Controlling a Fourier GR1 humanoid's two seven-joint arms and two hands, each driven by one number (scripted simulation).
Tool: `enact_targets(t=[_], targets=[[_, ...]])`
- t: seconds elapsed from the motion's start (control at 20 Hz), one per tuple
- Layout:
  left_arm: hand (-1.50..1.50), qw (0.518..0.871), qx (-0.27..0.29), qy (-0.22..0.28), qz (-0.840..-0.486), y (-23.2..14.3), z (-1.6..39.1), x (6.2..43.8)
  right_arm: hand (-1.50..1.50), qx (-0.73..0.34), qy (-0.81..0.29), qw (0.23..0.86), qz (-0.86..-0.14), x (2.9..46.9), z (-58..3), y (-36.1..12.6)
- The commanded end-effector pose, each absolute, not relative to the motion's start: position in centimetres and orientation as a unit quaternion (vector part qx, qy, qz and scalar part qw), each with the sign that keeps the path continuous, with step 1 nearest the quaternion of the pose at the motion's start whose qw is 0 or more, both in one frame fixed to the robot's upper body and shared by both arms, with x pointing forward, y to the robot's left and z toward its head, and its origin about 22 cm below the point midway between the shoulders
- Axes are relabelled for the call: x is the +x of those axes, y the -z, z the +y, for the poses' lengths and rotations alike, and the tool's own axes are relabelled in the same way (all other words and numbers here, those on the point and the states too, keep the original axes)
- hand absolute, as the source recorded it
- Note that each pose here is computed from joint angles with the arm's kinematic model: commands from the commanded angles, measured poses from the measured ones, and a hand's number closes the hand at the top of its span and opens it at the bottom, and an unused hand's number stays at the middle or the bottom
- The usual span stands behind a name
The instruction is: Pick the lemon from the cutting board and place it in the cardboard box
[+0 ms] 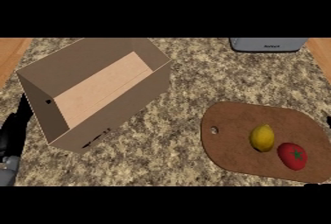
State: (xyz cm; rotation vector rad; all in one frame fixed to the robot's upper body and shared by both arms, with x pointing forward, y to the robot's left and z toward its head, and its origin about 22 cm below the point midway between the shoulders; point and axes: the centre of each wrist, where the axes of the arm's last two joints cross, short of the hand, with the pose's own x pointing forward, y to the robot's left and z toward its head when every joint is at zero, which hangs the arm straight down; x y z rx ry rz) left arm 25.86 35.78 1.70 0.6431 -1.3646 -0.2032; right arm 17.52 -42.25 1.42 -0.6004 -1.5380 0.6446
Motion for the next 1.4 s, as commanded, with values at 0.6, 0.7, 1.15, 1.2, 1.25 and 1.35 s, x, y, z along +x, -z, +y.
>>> enact_targets(t=[0.6, 0.7, 1.15, 1.2, 1.25, 1.35], targets=[[0.0, 0.726, 0.283, 0.098, -0.619, -2.2, 35.6, 25.3, -1.5, -0.231, -0.454, 0.714, -0.48, 25.8, -37.2, -7.3], [0.0, 0.722, 0.299, 0.093, -0.617, -2.2, 37.3, 26.9, -1.5, -0.252, -0.46, 0.708, -0.473, 25.7, -34.4, -5.7], [0.0, 0.725, 0.295, 0.095, -0.615, -1.8, 34.9, 26.4, -1.5, -0.24, -0.479, 0.706, -0.463, 27.0, -35.2, -4.6], [0.0, 0.726, 0.289, 0.093, -0.616, -2.5, 35.9, 26.1, -1.5, -0.245, -0.483, 0.704, -0.46, 26.1, -33.1, -5.7], [0.0, 0.726, 0.287, 0.088, -0.618, -0.4, 36.6, 27.7, -1.5, -0.235, -0.474, 0.709, -0.467, 27.5, -34.6, -7.0], [0.0, 0.721, 0.291, 0.096, -0.622, -0.4, 36.1, 26.5, -1.5, -0.23, -0.468, 0.708, -0.477, 28.8, -34.2, -5.6]])
